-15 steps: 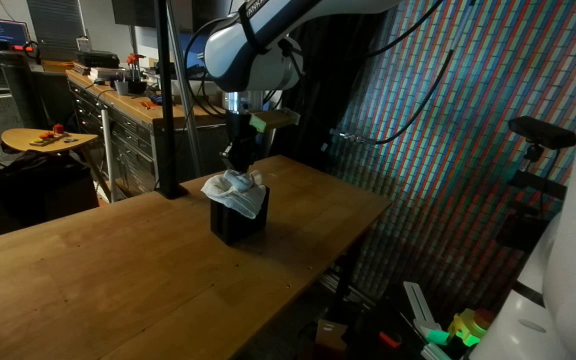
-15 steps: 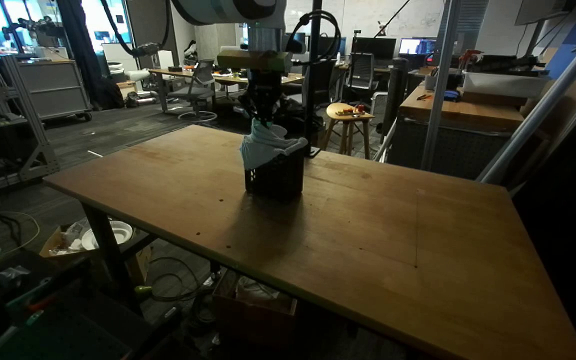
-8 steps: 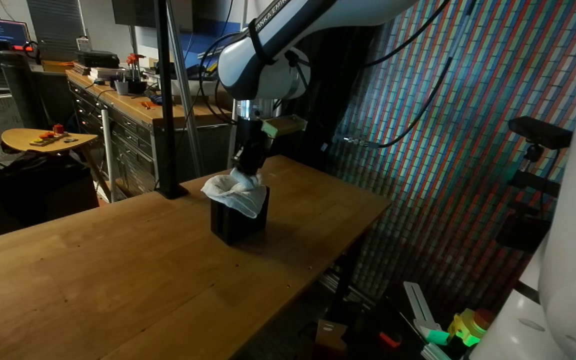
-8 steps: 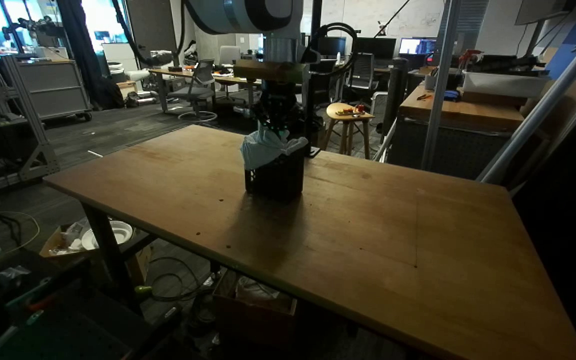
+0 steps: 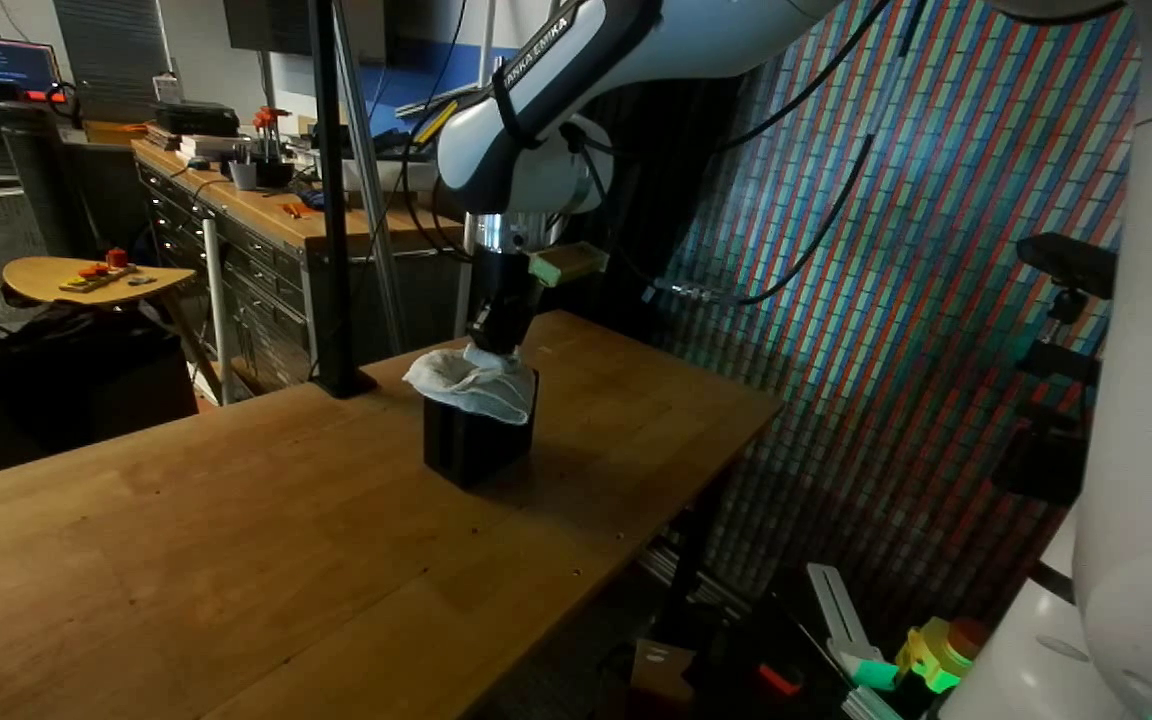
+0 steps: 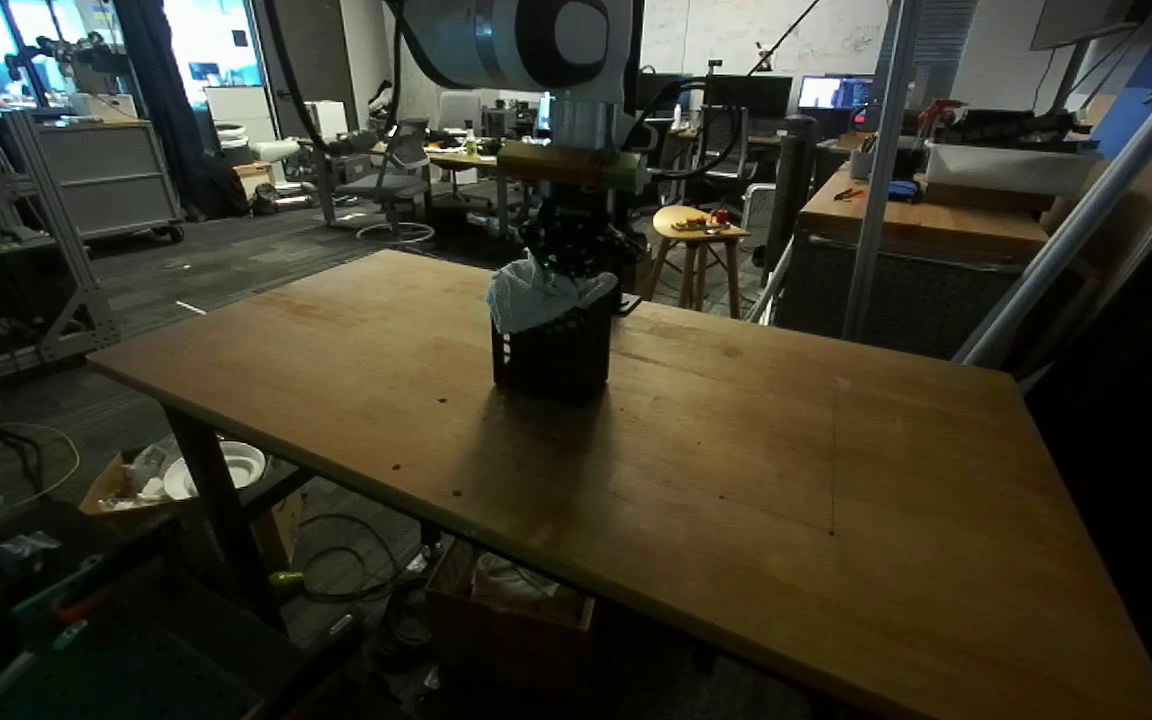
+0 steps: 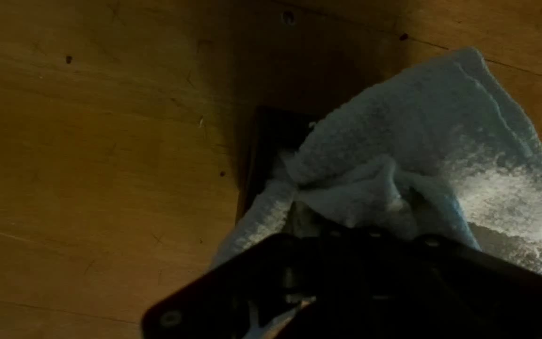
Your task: Put the white towel in the black box
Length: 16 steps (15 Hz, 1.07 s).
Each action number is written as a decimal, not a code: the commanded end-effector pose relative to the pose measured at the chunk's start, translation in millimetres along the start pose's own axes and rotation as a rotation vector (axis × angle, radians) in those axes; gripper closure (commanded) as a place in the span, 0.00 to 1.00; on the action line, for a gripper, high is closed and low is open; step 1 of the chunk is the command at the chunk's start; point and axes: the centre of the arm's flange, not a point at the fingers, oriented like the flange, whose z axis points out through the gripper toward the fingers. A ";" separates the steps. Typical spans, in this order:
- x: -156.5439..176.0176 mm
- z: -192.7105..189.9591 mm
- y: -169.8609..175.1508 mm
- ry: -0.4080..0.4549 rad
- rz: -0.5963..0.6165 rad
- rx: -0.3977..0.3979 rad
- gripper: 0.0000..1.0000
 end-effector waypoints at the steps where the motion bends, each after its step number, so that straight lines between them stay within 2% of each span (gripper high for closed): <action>1: 11.8 1.9 11.9 0.007 -0.035 0.027 1.00; 10: 34.6 5.0 -5.1 -0.046 -0.136 0.044 1.00; 16: 43.5 -0.3 -23.5 -0.106 -0.191 0.017 1.00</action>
